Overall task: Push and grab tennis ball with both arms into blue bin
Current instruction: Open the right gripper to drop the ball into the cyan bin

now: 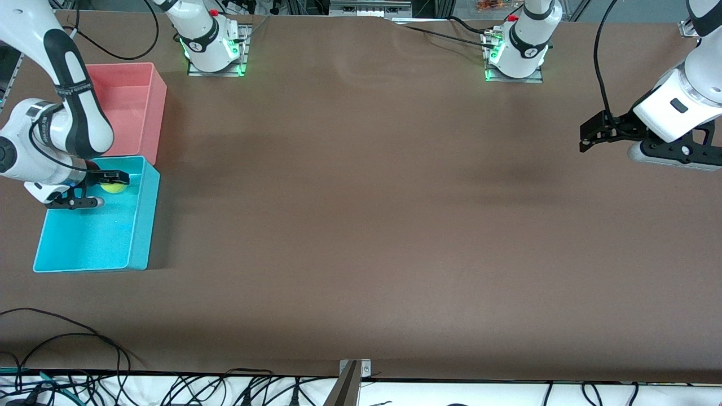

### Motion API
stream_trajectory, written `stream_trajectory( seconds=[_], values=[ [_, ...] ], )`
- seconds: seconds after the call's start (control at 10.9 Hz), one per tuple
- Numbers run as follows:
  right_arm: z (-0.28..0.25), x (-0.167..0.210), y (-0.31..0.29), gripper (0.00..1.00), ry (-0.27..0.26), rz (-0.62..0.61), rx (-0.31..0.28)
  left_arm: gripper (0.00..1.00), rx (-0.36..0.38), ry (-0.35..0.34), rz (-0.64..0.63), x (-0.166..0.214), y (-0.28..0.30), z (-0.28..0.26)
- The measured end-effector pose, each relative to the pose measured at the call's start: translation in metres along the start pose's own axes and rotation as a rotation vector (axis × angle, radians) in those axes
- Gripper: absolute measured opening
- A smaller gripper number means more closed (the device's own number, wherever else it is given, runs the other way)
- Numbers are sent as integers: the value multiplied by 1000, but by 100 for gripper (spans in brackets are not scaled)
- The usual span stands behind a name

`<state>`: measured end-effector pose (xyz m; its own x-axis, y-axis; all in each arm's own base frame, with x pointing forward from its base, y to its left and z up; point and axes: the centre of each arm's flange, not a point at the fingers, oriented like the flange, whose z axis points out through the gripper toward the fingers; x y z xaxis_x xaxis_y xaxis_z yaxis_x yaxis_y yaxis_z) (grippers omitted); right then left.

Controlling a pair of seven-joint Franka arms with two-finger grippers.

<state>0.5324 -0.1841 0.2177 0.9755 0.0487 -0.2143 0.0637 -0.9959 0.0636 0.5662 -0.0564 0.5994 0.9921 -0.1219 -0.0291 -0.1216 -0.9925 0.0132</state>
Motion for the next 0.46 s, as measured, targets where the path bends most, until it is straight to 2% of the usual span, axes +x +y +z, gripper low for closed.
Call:
stream_trajectory(
  seconds=[0.18,0.37,0.46],
  values=[
    [11,1,-1,70,-11,-3,1,100,0,0,0,0,0,0],
    [7,4,-1,93,-3,-4,-2,100,0,0,0,0,0,0],
    [1,7,1,100,9,-3,-6,100,0,0,0,0,0,0]
  ],
)
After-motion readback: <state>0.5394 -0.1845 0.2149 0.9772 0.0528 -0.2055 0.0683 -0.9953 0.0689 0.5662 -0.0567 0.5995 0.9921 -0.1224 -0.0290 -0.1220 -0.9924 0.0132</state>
